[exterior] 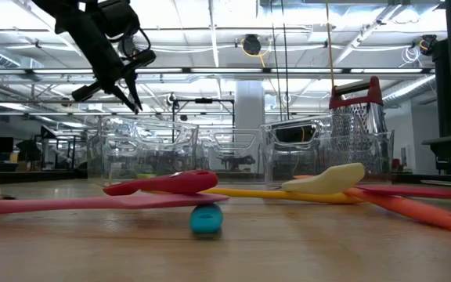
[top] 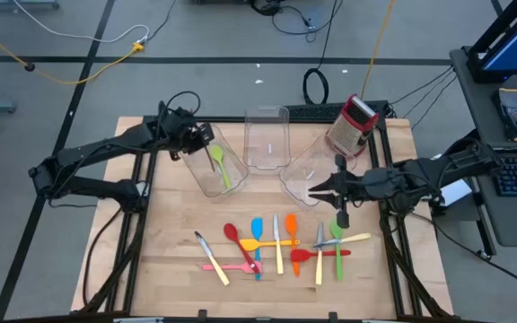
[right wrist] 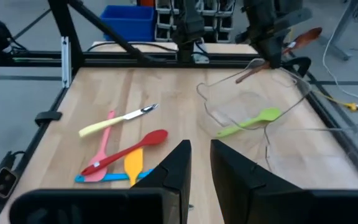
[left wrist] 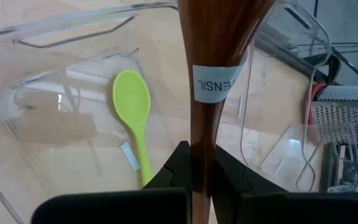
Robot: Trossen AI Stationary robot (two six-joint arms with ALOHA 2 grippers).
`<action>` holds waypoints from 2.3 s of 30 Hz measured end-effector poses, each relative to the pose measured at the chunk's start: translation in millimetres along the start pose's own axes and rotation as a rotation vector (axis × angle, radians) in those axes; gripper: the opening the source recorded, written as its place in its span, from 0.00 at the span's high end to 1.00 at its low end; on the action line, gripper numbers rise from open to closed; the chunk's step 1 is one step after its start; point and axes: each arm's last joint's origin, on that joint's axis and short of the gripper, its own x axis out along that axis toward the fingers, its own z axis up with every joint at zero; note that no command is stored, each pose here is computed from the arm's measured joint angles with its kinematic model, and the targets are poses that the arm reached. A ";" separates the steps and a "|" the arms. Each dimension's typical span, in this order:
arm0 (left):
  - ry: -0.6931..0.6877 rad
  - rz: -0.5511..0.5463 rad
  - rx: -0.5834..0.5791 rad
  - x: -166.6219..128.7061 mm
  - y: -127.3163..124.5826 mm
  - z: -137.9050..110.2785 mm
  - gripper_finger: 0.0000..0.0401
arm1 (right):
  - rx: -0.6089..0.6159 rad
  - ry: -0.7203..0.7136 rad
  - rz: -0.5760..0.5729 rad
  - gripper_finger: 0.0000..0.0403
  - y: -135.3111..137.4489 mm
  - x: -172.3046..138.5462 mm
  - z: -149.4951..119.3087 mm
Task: Pick & Place Kitchen Items
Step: Put the brown serving spoon into the left transparent bin
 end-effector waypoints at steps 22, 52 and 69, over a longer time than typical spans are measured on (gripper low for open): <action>0.202 0.123 -0.018 24.2 2.5 -26.5 0.96 | -0.007 0.106 -0.052 0.87 7.5 -8.3 -14.2; 0.433 0.190 0.027 79.7 11.3 -26.8 0.96 | -0.004 0.105 -0.052 0.87 7.5 -8.5 -14.1; 0.392 0.270 0.025 82.5 17.4 -27.2 0.96 | 0.064 0.052 -0.043 0.87 5.7 0.6 -43.8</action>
